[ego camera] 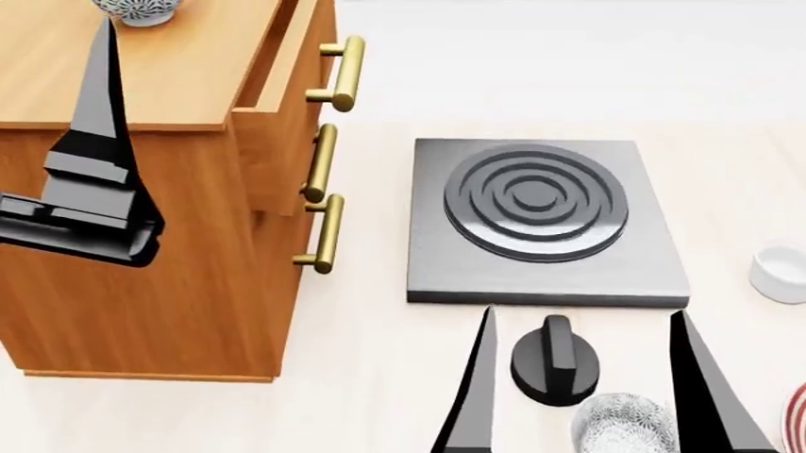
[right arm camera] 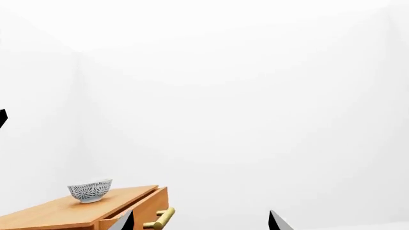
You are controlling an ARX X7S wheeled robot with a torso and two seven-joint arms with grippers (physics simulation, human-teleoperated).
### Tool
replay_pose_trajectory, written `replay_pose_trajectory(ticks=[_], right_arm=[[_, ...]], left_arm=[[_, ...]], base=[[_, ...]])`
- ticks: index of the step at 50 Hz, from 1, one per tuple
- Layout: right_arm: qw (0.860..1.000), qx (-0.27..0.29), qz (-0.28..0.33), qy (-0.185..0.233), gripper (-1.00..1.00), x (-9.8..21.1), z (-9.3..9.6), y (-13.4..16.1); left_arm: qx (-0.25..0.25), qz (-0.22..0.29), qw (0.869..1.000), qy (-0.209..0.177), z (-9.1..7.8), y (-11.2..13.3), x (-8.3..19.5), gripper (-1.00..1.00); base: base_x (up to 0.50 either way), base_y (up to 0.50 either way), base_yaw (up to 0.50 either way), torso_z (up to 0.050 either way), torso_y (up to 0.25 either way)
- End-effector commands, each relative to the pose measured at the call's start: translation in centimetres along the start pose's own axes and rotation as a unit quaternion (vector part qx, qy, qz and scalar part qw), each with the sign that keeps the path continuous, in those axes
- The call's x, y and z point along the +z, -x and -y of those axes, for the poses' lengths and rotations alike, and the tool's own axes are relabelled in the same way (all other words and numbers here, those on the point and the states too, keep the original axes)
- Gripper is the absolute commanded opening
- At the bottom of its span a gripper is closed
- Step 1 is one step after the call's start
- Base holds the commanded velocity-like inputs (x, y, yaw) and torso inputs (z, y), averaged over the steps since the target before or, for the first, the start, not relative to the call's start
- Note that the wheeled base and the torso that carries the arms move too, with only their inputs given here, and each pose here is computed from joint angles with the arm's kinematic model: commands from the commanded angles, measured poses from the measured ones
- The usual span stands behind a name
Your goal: Pick the akita bowl on the wooden cabinet and place it on the plate.
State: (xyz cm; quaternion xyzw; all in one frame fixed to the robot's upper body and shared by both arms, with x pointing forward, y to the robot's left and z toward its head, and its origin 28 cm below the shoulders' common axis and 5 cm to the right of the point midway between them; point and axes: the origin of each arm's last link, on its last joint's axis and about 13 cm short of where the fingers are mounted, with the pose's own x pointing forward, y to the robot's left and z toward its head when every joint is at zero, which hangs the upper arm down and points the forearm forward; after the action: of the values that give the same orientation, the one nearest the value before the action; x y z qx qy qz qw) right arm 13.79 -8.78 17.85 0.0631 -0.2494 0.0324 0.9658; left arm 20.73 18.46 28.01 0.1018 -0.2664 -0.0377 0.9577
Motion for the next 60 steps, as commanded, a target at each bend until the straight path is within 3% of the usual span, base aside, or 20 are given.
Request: replay_pose_trajectory(ticks=[1,35,45,60], right_arm=[[1.0,0.001,-0.001,0.002,1.0,0.0,0.0,0.0],[1.0,-0.001,0.003,0.005,1.0,0.1,0.0,0.0],[1.0,-0.001,0.0,0.002,1.0,0.0,-0.1,0.0],[1.0,0.001,0.0,0.0,1.0,0.0,0.0,0.1]], left_arm=[[-0.007,0.006,1.0,-0.003,0.2,0.2,0.4,1.0],[-0.016,0.011,1.0,-0.004,0.4,0.3,0.6,1.0],[-0.014,0.008,1.0,-0.004,0.4,0.4,0.4,1.0],[-0.011,0.02,1.0,-0.018,0.0,-0.9,3.2,1.0]], base=[[0.29,0.0,0.0,0.0,0.0],[0.25,0.0,0.0,0.0,0.0],[0.02,0.0,0.0,0.0,0.0],[0.0,0.0,0.0,0.0,0.0]])
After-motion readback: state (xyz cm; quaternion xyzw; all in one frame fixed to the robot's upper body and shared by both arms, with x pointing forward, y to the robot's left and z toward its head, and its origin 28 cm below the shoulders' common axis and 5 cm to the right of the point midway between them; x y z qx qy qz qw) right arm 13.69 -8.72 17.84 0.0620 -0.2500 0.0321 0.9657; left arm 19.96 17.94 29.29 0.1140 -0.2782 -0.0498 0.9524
